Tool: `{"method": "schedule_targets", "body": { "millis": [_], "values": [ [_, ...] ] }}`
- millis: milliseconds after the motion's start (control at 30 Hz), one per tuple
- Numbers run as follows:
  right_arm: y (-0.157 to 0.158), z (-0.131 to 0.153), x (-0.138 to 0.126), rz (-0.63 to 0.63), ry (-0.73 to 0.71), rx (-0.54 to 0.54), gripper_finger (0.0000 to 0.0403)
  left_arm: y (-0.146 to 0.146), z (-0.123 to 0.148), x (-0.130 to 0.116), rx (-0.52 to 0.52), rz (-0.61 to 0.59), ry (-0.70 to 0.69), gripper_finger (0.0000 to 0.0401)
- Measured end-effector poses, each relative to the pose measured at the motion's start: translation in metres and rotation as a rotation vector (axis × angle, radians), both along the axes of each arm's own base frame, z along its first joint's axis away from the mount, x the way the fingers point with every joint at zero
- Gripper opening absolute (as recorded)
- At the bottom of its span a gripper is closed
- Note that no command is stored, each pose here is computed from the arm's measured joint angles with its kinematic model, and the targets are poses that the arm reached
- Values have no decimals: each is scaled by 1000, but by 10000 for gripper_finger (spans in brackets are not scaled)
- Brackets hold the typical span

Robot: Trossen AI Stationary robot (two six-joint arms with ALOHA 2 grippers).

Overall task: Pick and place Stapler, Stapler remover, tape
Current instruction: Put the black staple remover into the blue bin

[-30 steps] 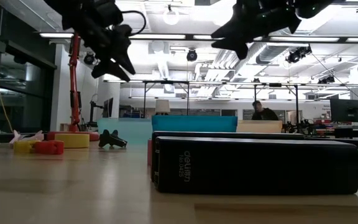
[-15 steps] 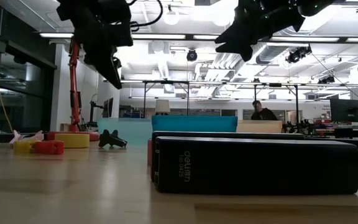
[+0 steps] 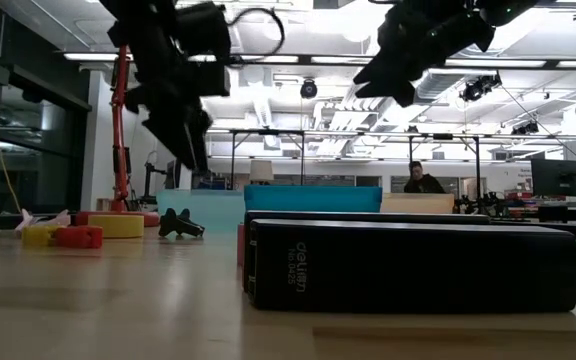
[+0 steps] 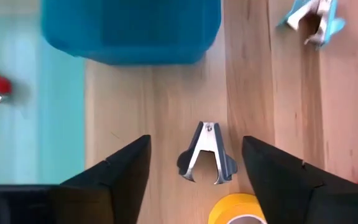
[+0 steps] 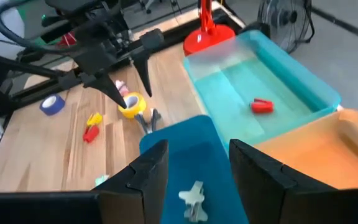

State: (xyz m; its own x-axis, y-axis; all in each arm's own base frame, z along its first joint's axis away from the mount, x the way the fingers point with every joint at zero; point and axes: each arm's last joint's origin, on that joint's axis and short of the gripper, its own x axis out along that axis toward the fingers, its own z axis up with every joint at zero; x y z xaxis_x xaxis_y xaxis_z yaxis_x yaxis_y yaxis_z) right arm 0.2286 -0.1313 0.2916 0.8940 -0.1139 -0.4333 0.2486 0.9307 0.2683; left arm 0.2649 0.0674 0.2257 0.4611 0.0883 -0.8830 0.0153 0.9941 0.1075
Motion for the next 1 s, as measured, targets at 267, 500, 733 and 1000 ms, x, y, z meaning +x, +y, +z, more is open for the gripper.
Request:
{"method": "schedule_targets", "body": {
  "millis": [267,500,733,1000],
  "values": [
    [1,-1,-1,-1,15,9,160,1,-26,12,-3,-78,96,275],
    [0,-1,-1,-2,15,8,160,2,-42,18,-26,-122,141,276],
    [0,-2,-1,-3,16,8,160,3,-51,21,-20,-116,166,276],
    [0,-2,-1,-7,18,7,160,3,-52,20,-8,-110,191,276]
  ]
}}
